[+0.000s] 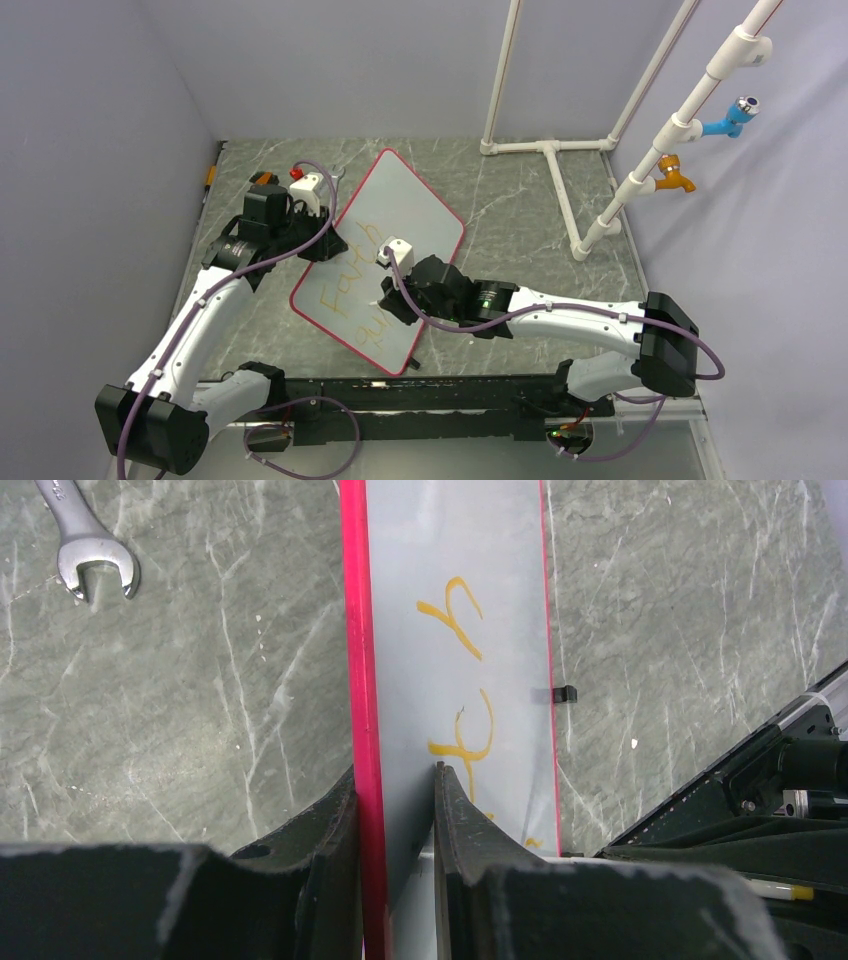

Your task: Write a sentence on the whiteboard

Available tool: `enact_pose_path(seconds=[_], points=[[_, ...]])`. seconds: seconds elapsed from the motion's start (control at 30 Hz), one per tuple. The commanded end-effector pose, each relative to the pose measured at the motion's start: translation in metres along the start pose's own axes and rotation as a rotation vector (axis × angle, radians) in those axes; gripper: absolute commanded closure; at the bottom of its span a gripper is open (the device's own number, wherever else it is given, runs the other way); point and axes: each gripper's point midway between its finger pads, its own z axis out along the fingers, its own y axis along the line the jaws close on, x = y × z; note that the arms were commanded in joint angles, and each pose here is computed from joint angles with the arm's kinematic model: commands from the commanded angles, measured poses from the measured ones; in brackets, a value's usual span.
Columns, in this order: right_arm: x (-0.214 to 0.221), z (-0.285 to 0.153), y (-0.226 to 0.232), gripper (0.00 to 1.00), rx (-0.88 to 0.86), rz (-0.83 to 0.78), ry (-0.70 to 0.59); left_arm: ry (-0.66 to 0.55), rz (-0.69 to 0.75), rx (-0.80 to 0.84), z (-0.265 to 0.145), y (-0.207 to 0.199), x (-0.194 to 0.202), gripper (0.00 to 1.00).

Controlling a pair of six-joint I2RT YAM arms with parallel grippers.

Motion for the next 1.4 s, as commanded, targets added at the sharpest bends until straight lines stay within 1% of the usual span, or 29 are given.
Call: enact_pose_path(seconds=[0.0, 0.17, 0.53, 0.77, 1.1, 1.37], points=[[0.007, 0.003, -0.01, 1.0, 0.05, -0.001, 0.009, -0.068, 0.141, -0.09, -0.004, 0.018, -0.017, 1.0], [0.005, -0.002, -0.015, 1.0, 0.082, -0.001, 0.014, -0.065, 0.139, -0.094, -0.003, 0.019, -0.017, 1.0], [-0.01, -0.02, -0.02, 1.0, 0.11, 0.011, -0.042, -0.064, 0.138, -0.099, -0.003, 0.02, -0.016, 1.0], [-0.006, -0.025, -0.037, 1.0, 0.112, 0.057, -0.051, -0.064, 0.139, -0.097, -0.004, 0.02, -0.016, 1.0], [0.005, -0.017, -0.041, 1.0, 0.092, 0.065, -0.023, -0.057, 0.137, -0.106, -0.002, 0.022, -0.015, 1.0], [0.004, -0.009, -0.038, 1.0, 0.071, 0.058, -0.016, -0.054, 0.136, -0.106, -0.001, 0.023, -0.014, 1.0]])
